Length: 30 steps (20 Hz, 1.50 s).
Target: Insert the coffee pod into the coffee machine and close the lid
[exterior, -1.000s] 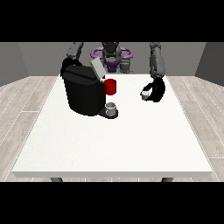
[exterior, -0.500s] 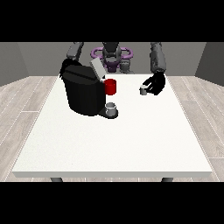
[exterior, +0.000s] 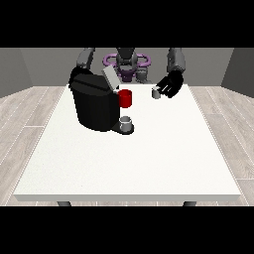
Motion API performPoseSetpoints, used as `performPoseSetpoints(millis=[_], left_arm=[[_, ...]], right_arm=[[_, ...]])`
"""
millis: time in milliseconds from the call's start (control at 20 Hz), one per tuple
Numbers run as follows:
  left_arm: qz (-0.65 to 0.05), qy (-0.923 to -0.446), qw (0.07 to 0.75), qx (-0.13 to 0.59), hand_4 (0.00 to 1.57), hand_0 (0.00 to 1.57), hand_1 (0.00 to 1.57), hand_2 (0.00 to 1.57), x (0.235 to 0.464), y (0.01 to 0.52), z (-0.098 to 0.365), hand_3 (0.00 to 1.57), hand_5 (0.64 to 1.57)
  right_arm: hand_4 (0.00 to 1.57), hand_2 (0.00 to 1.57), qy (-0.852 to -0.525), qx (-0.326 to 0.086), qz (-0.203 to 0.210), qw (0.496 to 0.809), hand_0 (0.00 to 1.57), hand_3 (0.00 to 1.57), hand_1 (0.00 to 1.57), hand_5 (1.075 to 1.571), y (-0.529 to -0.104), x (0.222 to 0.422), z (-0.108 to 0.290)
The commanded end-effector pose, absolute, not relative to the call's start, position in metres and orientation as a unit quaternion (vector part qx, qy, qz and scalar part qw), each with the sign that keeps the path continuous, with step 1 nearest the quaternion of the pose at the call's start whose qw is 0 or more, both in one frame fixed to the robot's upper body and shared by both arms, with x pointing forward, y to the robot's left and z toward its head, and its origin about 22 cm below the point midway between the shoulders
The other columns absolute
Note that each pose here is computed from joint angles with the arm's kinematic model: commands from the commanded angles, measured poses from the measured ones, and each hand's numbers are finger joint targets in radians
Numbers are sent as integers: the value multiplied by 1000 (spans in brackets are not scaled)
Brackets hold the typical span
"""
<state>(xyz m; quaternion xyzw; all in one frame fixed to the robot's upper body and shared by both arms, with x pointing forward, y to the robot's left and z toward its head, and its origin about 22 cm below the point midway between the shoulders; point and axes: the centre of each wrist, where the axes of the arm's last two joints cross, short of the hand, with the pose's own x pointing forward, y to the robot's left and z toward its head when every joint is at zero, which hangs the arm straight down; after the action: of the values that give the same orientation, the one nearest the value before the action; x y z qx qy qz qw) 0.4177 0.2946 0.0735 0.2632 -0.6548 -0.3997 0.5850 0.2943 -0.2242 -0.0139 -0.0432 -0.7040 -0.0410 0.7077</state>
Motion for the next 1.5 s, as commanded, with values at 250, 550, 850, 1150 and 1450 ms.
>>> performPoseSetpoints(millis=[250, 550, 850, 1150, 1450], left_arm=[[-411, -679, 558, 245, 548, 1272, 1272, 1342, 442, 264, 142, 1293, 1571], [-368, -683, 567, 276, 515, 1248, 1248, 1292, 452, 263, 176, 1237, 1571], [-348, -708, 538, 296, 479, 1282, 1282, 1332, 455, 284, 234, 1269, 1571], [-341, -712, 518, 329, 507, 1262, 1262, 1313, 456, 282, 238, 1244, 1571], [-350, -709, 532, 303, 487, 1307, 1307, 1328, 457, 292, 233, 1239, 1571]], right_arm=[[489, 0, -721, -30, -44, 691, 0, 0, 0, 1571, -213, 313, -4], [500, 0, -725, -5, -19, 688, 0, 0, 0, 1571, -208, 310, 8], [492, 0, -745, -17, 4, 667, 0, 0, 0, 1571, -206, 320, 29], [502, 0, -761, -11, 1, 648, 0, 0, 0, 1571, -200, 317, 40], [459, 0, -760, -15, -4, 649, 0, 0, 0, 1571, -184, 310, 45]])
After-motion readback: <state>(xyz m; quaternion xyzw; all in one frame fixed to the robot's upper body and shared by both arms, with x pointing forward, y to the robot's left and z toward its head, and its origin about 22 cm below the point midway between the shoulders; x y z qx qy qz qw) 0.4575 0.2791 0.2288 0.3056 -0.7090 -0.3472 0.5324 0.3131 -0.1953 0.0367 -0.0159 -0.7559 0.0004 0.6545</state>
